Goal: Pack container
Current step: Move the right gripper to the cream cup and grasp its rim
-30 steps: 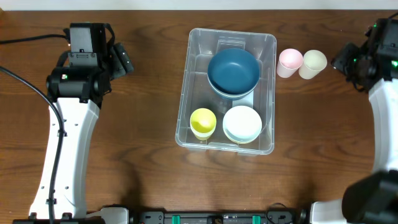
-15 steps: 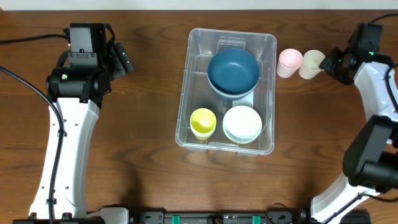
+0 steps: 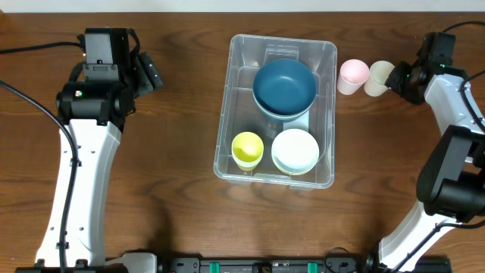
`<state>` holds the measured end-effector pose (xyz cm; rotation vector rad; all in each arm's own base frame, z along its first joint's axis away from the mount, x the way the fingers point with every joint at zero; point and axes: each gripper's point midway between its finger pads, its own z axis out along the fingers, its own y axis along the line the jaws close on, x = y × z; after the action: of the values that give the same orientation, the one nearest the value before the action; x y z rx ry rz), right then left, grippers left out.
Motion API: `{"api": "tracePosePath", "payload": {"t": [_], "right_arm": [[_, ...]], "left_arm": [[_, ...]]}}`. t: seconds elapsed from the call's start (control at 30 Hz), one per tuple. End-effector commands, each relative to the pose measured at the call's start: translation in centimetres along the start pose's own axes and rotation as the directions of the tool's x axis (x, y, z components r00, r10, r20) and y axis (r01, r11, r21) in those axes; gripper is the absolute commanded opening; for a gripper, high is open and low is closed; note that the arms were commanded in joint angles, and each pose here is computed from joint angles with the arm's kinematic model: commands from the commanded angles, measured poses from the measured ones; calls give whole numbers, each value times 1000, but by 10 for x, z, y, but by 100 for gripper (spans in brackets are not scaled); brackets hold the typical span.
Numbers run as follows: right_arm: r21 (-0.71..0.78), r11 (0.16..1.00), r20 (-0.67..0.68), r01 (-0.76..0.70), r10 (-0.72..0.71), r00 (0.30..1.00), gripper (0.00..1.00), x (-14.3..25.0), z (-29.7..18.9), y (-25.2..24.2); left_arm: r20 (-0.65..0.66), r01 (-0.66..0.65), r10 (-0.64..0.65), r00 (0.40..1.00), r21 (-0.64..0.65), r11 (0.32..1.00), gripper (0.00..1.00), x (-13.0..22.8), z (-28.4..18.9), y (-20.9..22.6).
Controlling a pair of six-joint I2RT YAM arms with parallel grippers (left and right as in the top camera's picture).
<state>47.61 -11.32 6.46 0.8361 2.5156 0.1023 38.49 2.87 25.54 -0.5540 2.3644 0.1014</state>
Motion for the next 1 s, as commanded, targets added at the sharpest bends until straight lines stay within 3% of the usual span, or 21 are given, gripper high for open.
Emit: {"api": "tracePosePath", "payload": {"t": [0.0, 0.23, 0.67, 0.97], "right_arm": [[-6, 1000, 8, -3, 4, 1000, 38, -4, 2, 0], [-10, 1000, 14, -2, 2, 1000, 24, -6, 2, 1], [-67, 998, -6, 0, 0, 1000, 22, -2, 2, 11], [-86, 996, -13, 1, -2, 1000, 1, -1, 2, 15]], "left_arm": [[7, 2, -2, 1000, -8, 1000, 98, -3, -1, 2], [7, 2, -2, 1000, -8, 1000, 98, -3, -1, 2], [7, 2, -2, 1000, -8, 1000, 98, -3, -1, 2], [7, 2, -2, 1000, -8, 1000, 98, -3, -1, 2]]}}
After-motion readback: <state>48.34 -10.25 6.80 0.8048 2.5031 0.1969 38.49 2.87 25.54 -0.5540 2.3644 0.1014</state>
